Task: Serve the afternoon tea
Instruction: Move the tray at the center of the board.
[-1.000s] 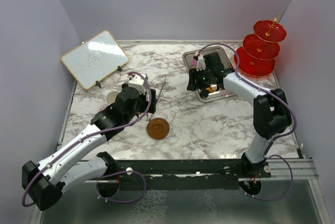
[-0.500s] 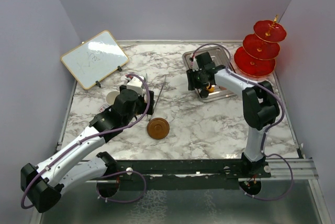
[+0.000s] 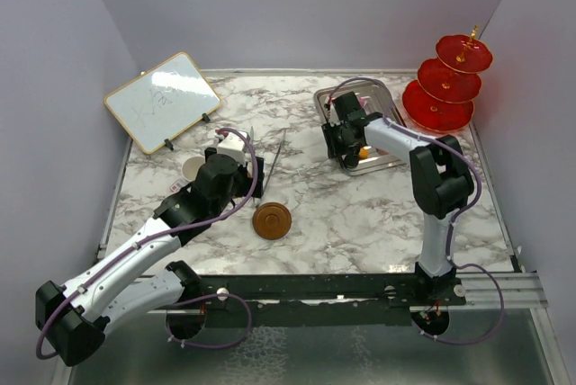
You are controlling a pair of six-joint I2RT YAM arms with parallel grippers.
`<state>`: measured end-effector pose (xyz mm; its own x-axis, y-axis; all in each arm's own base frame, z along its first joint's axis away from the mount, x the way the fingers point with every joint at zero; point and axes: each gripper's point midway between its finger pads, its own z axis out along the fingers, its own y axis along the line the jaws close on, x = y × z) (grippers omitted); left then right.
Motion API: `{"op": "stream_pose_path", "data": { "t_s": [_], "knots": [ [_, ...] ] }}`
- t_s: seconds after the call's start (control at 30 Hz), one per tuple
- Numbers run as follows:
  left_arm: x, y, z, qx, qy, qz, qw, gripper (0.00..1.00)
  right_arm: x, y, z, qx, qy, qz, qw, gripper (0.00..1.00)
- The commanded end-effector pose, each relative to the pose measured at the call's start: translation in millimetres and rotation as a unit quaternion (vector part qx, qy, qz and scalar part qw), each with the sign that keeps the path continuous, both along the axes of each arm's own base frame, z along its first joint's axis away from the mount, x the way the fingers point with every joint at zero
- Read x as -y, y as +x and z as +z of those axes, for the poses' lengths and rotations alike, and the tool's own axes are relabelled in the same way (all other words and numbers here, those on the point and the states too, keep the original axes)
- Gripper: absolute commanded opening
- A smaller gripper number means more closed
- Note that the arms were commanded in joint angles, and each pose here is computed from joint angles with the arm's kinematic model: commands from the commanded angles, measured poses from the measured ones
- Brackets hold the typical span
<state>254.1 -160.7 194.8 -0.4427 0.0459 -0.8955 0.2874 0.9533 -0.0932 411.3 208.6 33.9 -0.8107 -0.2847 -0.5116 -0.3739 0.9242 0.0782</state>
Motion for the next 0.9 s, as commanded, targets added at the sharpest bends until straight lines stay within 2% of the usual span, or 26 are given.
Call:
{"op": "stream_pose_path", "data": {
  "t_s": [0.0, 0.53, 0.87],
  "knots": [
    [-6, 0, 1, 0.009, 0.004, 0.009, 1.0, 0.86, -6, -3, -8, -0.006, -0.016, 0.009, 1.0, 0.37],
    [-8, -1, 1, 0.012, 0.007, 0.013, 1.0, 0.86, -32, -36, -27, -0.015, -0.042, 0.04, 0.998, 0.17],
    [-14, -2, 3, 0.016, 0.01, 0.023, 1.0, 0.86, -65, -71, -37, -0.02, -0.056, 0.066, 0.996, 0.16]
  ]
}}
